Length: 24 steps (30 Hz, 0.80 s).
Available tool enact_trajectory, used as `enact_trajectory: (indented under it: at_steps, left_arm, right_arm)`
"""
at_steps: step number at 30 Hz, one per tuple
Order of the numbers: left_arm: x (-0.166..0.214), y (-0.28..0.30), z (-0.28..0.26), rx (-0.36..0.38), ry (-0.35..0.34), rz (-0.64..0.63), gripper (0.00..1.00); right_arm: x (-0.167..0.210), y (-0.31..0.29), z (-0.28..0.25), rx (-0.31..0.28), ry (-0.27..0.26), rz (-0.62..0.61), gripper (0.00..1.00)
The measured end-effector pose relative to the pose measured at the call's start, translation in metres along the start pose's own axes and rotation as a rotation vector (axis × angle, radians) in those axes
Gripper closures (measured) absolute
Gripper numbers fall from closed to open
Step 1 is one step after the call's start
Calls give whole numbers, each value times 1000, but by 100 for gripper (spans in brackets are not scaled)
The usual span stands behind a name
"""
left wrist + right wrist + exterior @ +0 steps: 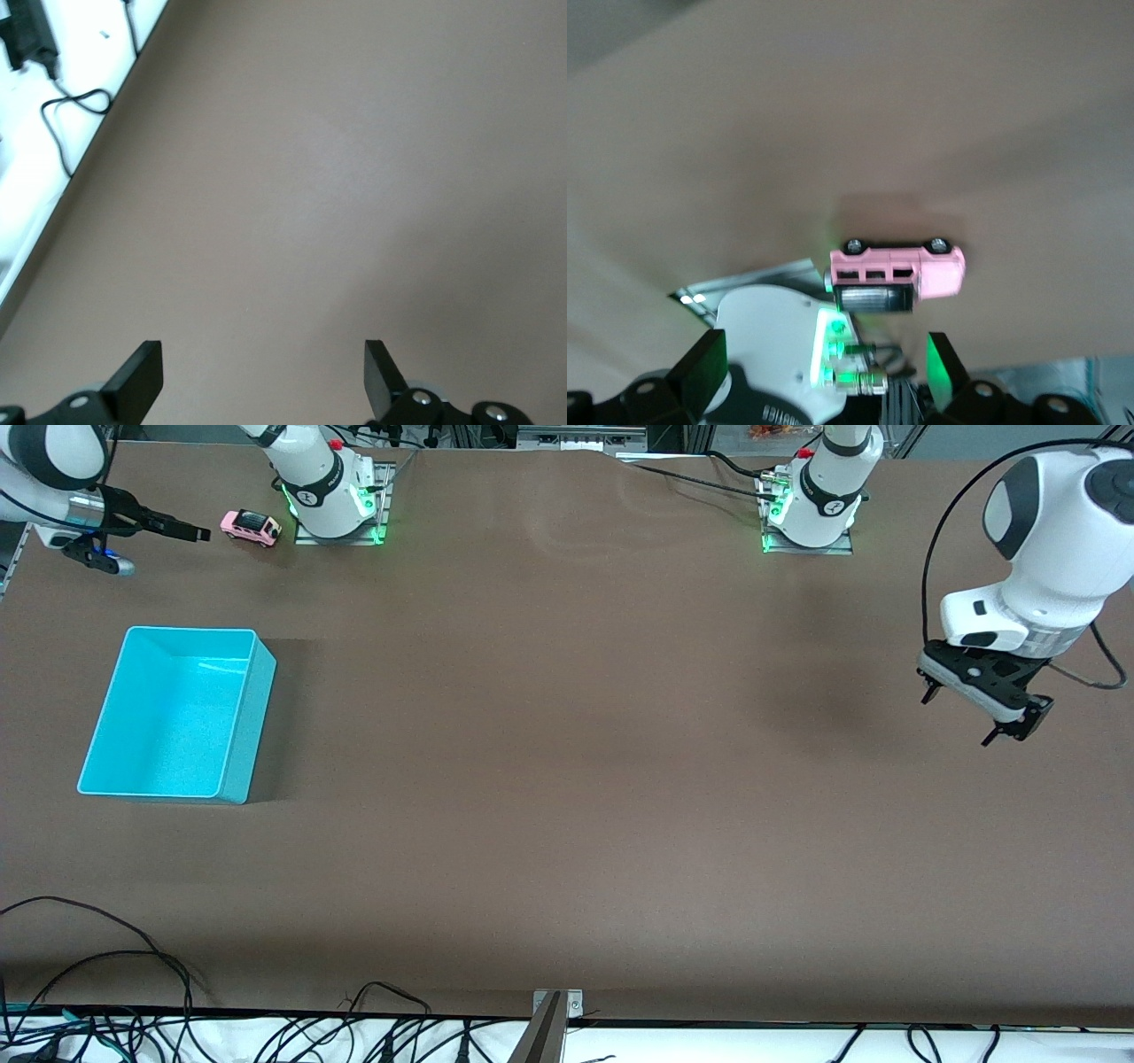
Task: Wind and store pink jeep toy
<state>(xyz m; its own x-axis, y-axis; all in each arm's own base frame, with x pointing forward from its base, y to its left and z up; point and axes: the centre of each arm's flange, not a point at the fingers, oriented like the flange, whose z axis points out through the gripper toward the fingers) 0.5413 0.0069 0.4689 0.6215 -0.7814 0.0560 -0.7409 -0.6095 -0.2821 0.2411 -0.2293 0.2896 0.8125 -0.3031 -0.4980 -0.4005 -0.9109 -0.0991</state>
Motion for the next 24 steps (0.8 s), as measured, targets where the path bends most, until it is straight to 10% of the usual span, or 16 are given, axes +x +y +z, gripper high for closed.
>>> enact_trajectory:
  at_steps: [24]
  left_arm:
    - [-30, 2, -126, -22, -57, -399, 0]
  right_arm:
    - [-18, 29, 100, 147, -6, 27, 0]
